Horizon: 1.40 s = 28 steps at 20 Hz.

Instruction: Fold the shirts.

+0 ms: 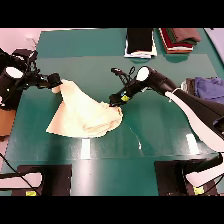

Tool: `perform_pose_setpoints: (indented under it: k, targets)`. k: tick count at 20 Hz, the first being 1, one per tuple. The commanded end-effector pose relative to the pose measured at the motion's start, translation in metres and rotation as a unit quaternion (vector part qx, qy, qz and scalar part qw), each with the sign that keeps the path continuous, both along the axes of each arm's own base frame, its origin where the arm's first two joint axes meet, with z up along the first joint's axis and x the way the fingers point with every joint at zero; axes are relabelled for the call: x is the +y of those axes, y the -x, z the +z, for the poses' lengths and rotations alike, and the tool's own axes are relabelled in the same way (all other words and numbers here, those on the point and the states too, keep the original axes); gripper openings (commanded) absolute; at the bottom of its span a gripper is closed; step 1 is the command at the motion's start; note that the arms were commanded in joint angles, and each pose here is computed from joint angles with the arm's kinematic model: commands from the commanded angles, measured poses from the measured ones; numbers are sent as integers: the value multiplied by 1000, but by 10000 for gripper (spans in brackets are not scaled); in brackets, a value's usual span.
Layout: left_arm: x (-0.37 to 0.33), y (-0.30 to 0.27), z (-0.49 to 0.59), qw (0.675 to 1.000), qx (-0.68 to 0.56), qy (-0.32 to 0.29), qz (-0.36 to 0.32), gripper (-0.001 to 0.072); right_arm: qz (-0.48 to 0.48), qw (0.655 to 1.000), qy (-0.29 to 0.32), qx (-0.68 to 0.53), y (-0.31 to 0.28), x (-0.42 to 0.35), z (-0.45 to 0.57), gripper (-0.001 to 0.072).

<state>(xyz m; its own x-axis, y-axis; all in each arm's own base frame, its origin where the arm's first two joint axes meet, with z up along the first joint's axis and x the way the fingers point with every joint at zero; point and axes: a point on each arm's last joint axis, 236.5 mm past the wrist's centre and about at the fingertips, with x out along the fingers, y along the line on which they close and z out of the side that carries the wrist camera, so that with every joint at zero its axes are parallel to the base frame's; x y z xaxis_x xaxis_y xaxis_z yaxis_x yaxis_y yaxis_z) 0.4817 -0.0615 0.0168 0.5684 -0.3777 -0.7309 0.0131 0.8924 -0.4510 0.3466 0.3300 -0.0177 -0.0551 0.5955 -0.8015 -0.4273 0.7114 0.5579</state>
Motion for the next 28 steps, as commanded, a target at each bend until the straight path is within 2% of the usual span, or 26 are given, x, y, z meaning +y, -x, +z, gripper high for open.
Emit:
perform_pose_setpoints:
  k: [1,5,8,12,15,17,19,21,23,25,28]
  targets:
    - [-1,2,3,1000,0,0,-3,27,32,999,-8,-26,2,3,13,15]
    - [11,-3,79,996,-91,-9,18,27,-1,990,-30,-139,-26,-6,80,13]
    - [34,15,215,970,-238,-26,48,27,-34,956,-46,-288,-46,-42,201,13]
    - [30,108,401,897,-436,-51,57,27,-100,882,-89,-452,-18,-101,369,13]
    - [12,193,486,843,-533,-62,45,27,-129,832,-110,-529,29,-136,448,12]
    - [2,233,516,819,-568,-68,37,27,-140,811,-118,-556,55,-150,473,12]
    - [-6,260,532,806,-586,-74,26,27,-167,806,-108,-558,70,-168,480,13]
    - [-12,268,536,806,-587,-75,15,26,-190,811,-86,-547,75,-184,474,12]
    - [-13,254,520,824,-562,-76,5,27,-202,830,-58,-517,69,-191,454,12]
    - [-14,219,481,862,-500,-76,-16,26,-193,868,-28,-457,56,-184,415,12]
    - [-12,153,387,930,-359,-63,-54,26,-166,932,53,-317,28,-173,318,13]
